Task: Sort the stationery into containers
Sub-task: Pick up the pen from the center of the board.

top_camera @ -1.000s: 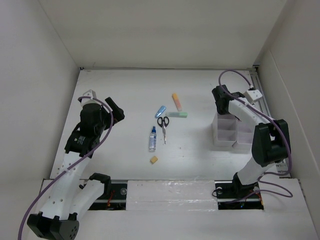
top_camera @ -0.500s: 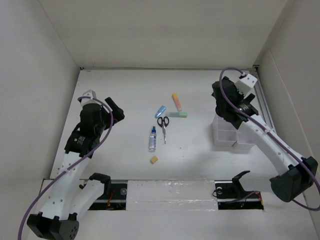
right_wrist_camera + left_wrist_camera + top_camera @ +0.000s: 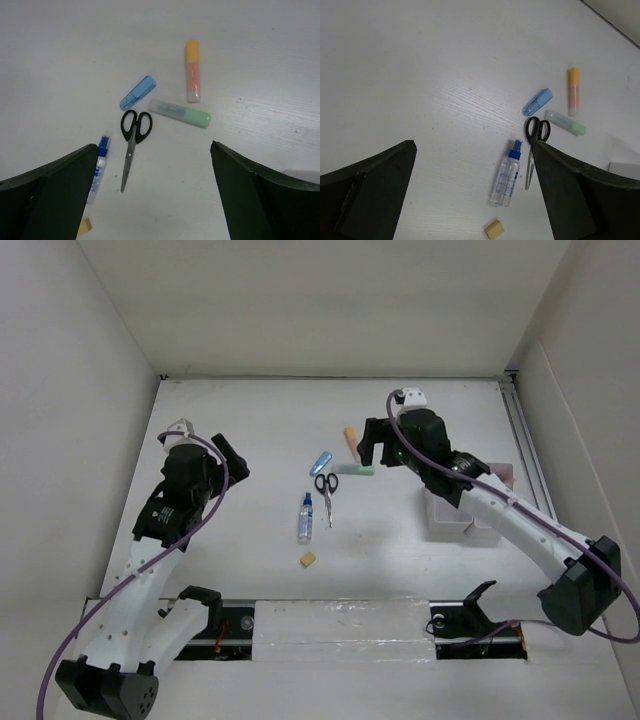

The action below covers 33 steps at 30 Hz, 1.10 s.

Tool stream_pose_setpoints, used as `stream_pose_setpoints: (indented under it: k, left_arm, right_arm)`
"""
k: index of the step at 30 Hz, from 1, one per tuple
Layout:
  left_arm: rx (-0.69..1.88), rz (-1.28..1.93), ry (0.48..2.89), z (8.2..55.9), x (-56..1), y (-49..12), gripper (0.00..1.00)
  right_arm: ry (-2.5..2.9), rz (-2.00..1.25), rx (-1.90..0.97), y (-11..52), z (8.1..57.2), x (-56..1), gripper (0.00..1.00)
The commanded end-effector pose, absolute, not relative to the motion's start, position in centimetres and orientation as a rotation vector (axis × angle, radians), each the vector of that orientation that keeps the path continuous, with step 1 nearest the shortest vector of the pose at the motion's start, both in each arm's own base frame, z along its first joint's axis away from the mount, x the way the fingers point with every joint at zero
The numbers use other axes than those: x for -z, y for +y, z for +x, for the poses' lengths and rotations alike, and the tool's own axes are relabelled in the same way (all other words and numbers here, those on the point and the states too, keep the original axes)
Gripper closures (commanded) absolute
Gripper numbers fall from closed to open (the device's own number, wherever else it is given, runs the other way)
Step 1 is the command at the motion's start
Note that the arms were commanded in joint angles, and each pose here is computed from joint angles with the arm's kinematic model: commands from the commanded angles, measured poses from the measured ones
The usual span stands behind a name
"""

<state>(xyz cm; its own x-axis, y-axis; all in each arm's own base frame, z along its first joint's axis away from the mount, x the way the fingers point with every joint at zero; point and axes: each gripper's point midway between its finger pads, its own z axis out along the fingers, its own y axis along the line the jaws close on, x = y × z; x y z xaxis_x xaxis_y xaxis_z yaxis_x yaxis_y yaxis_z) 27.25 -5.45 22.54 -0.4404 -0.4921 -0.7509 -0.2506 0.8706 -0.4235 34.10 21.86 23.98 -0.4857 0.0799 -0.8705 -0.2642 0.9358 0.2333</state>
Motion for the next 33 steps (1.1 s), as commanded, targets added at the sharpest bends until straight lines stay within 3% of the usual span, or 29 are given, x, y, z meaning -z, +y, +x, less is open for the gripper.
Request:
stream_pose_setpoints:
  k: [1,6,10,20,33]
  left_arm:
    - [0.309,-0.531,2.012,27.6,-23.6,-5.4,0.0]
    - [0.304,-0.536,1.999,27.5,-23.8,-5.2,0.0]
    - [0.313,-0.531,2.003,27.5,-23.8,-5.4,0.0]
    - [0.337,-0.519,2.001,27.6,-23.8,-5.8,0.0]
    - [0.34,-0.504,2.006,27.6,-23.8,-5.9,0.0]
  right_arm:
    - [1.963,-0.2,-0.524,25.3,35.7,-26.6,0.0]
    - [2.128,-0.327,-0.384,27.0,39.5,-20.5,0.0]
    - [2.174,-0.289,-0.31,26.3,43.3,-19.1,0.0]
    - [2.32,-0.337,-0.197,28.3,47.4,-11.9,0.03]
    - [2.336,-0.279,-0.111,26.0,51.6,-9.5,0.04]
